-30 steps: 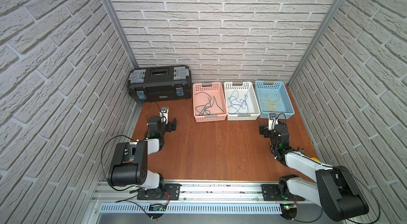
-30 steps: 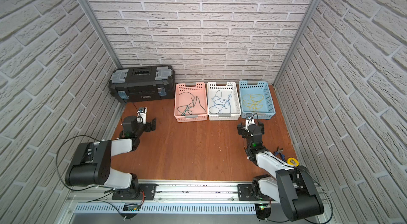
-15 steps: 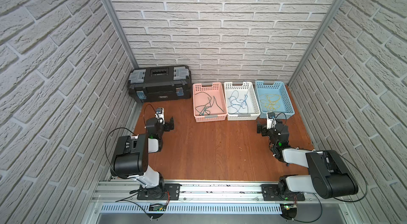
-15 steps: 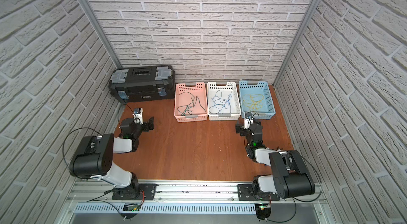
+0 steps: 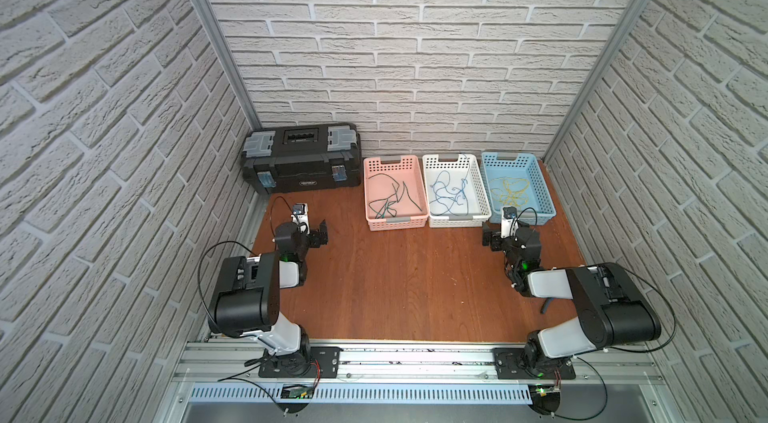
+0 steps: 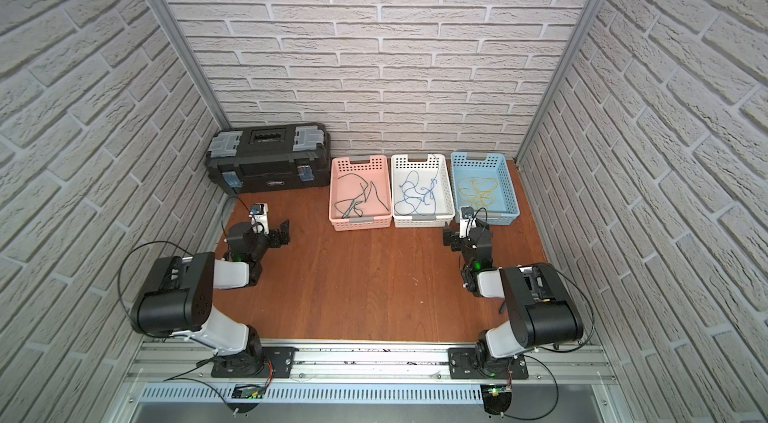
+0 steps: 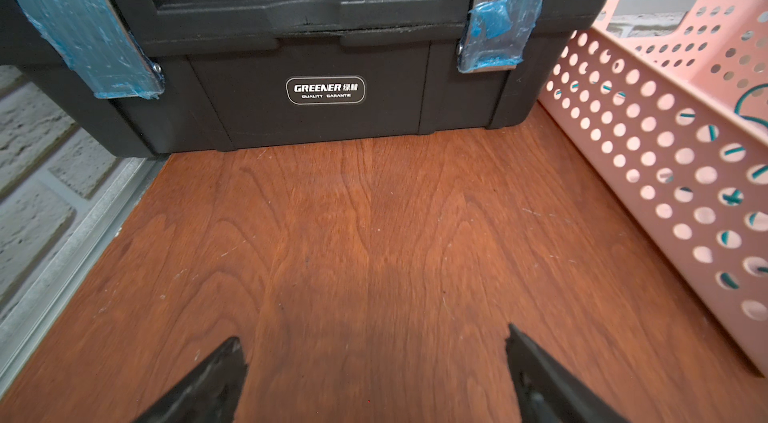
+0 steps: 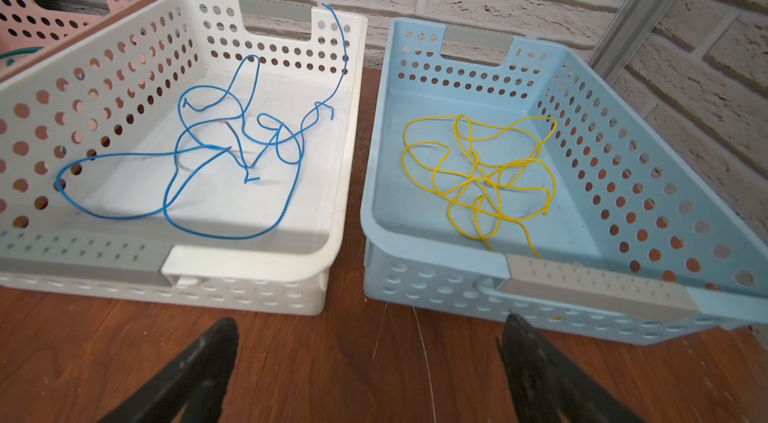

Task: Untangle and sort cables by color
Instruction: Reset both arms

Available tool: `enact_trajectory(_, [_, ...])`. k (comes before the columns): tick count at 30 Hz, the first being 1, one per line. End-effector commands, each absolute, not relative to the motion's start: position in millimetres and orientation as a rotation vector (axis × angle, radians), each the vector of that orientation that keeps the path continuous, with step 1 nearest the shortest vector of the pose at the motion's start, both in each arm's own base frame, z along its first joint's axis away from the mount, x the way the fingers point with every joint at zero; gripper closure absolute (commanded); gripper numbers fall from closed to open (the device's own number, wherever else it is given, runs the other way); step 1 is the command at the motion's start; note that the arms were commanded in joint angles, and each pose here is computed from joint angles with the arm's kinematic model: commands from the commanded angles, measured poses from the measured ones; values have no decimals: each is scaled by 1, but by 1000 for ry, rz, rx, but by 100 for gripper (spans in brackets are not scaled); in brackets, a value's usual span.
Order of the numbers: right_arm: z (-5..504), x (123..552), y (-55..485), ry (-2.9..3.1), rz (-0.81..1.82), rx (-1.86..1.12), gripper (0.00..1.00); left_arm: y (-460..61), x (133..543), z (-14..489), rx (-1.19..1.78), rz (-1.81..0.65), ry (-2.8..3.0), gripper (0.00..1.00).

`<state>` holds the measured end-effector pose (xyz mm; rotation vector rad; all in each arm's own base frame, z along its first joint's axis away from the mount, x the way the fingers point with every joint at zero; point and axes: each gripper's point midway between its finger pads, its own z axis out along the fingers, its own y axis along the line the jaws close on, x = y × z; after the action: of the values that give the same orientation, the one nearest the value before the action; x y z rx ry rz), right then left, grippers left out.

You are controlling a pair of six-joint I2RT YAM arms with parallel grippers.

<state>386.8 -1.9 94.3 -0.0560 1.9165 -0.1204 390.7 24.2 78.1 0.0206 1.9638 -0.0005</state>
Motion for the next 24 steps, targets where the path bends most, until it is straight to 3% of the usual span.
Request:
enact_trajectory(1, [94, 395, -9, 1948, -140, -10, 1, 26, 397, 87, 14, 9, 1929, 2])
enact_trajectory(24, [94, 395, -11, 1951, -146, 2, 1, 26, 397, 88, 14, 9, 1928, 2])
